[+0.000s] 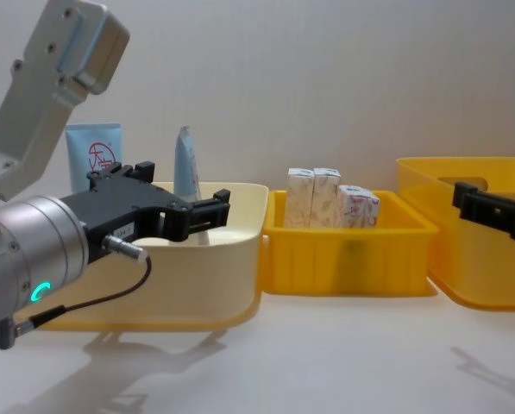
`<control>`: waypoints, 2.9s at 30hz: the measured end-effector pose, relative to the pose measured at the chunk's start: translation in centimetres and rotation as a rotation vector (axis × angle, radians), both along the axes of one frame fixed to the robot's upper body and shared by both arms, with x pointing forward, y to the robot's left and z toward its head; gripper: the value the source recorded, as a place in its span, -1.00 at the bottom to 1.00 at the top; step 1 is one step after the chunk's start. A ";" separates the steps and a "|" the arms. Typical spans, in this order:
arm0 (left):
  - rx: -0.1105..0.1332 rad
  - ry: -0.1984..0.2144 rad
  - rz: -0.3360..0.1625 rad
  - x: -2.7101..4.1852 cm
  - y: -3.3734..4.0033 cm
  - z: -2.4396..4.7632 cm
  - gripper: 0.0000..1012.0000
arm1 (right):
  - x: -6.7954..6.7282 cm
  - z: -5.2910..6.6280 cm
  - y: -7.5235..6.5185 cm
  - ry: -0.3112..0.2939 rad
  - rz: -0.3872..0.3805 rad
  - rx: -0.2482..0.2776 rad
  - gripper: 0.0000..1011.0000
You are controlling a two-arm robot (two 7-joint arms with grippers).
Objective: Bimanual collaborative sorting of washing and personal care products
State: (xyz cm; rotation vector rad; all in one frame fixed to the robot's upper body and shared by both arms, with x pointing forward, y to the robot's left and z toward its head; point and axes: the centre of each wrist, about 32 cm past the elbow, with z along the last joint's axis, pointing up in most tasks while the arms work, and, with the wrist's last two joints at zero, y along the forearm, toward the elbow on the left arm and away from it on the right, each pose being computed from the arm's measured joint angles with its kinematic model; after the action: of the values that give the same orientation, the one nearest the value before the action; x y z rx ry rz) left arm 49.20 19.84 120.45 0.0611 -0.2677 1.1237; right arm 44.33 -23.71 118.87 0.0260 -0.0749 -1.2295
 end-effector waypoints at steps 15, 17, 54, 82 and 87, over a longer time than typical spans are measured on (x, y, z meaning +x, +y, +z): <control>0.000 0.000 0.000 0.00 0.00 0.00 0.98 | 0.0 0.0 0.0 0.000 0.000 0.000 0.98; 0.000 0.000 0.000 0.00 0.00 0.00 0.98 | 0.0 0.0 0.0 0.000 0.000 0.000 0.98; 0.000 0.000 0.000 0.00 0.00 0.00 0.98 | 0.0 0.0 0.0 0.000 0.000 0.000 0.98; 0.000 0.000 0.000 0.00 0.00 0.00 0.98 | 0.6 -0.2 0.3 -0.016 0.018 0.000 0.98; 0.000 0.000 0.000 0.00 0.00 0.00 0.98 | 1.6 -0.4 0.9 -0.021 0.032 0.015 0.98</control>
State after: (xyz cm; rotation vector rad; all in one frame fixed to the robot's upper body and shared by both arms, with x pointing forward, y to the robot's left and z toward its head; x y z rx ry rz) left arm 49.20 19.84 120.44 0.0611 -0.2677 1.1237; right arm 45.92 -22.79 118.45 0.0531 -0.0838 -1.1978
